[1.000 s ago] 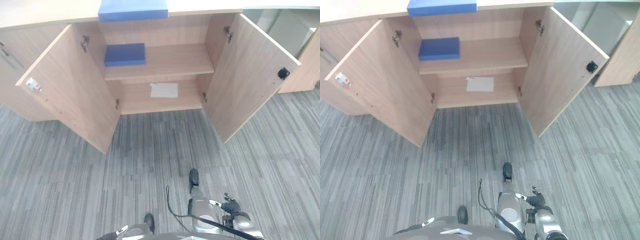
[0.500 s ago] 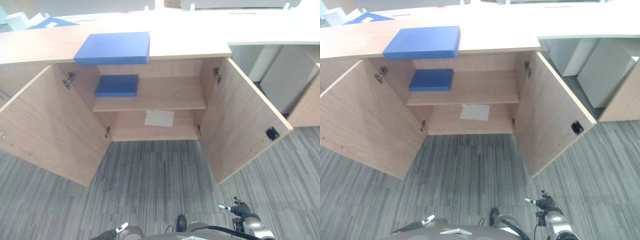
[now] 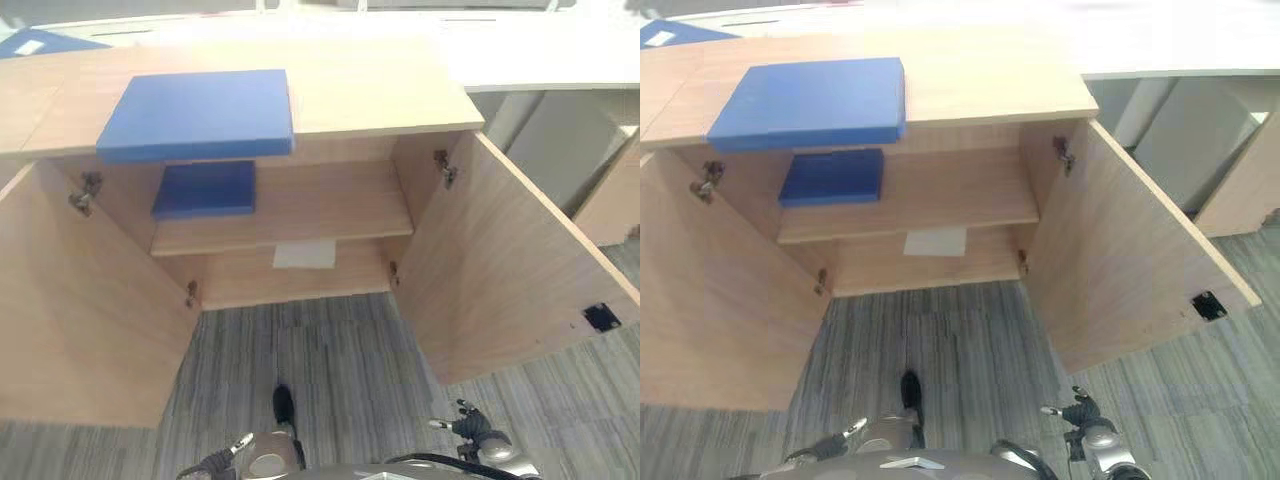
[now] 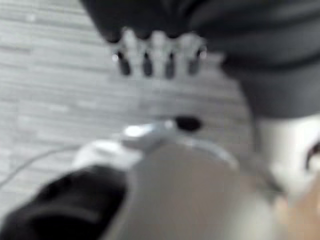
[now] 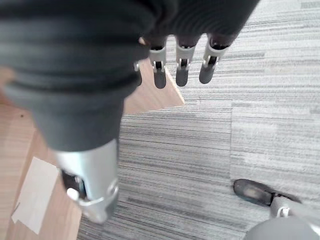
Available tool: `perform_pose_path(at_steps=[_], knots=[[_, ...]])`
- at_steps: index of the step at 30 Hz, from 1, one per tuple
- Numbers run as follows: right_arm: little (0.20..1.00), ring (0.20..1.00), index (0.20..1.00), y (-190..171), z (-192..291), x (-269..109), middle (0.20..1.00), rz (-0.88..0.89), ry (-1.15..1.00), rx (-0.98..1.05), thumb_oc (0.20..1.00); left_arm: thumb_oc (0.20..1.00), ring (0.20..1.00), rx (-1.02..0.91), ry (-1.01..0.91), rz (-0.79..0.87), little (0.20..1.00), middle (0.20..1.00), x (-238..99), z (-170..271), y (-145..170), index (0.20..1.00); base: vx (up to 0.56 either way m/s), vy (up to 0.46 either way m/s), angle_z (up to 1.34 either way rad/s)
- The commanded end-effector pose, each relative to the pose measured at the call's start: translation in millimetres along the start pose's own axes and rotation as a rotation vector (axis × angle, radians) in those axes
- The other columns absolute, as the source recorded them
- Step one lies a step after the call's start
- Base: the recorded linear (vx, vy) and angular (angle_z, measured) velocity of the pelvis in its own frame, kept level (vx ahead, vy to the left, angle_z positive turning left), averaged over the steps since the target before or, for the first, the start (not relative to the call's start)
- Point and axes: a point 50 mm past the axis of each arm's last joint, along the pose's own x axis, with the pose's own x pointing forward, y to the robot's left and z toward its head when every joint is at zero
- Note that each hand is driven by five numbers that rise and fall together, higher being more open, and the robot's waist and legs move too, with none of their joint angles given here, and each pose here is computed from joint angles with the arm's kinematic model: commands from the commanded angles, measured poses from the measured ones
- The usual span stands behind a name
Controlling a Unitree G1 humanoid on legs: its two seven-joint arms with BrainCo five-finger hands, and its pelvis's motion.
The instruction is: Put the empty folder in the office cabinet
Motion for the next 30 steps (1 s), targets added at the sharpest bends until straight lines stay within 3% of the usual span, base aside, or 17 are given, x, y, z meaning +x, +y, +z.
perform_pose_path(at_steps=[1,13,19,30], knots=[[1.0,1.0,1.0,-7,17,0,1.0,-0.024,-0.093,0.005,1.0,1.0,1.0,0.093,-0.039,0.006,1.0,1.0,0,14,1,1.0,0.24,0.286,-0.16],[1.0,1.0,1.0,-1,32,5,1.0,-0.029,-0.118,-0.084,1.0,1.0,1.0,0.142,-0.221,0.072,1.0,1.0,-4,47,1,1.0,0.1,0.11,-0.15],[1.0,1.0,1.0,-7,32,3,1.0,-0.049,-0.112,-0.09,1.0,1.0,1.0,0.165,-0.434,0.226,1.0,1.0,-16,75,8,1.0,0.04,-0.088,-0.19],[1.0,1.0,1.0,-20,12,-3,1.0,-0.08,-0.063,-0.072,1.0,1.0,1.0,0.468,-0.919,0.688,1.0,1.0,-81,157,19,1.0,0.04,-0.029,0.04]])
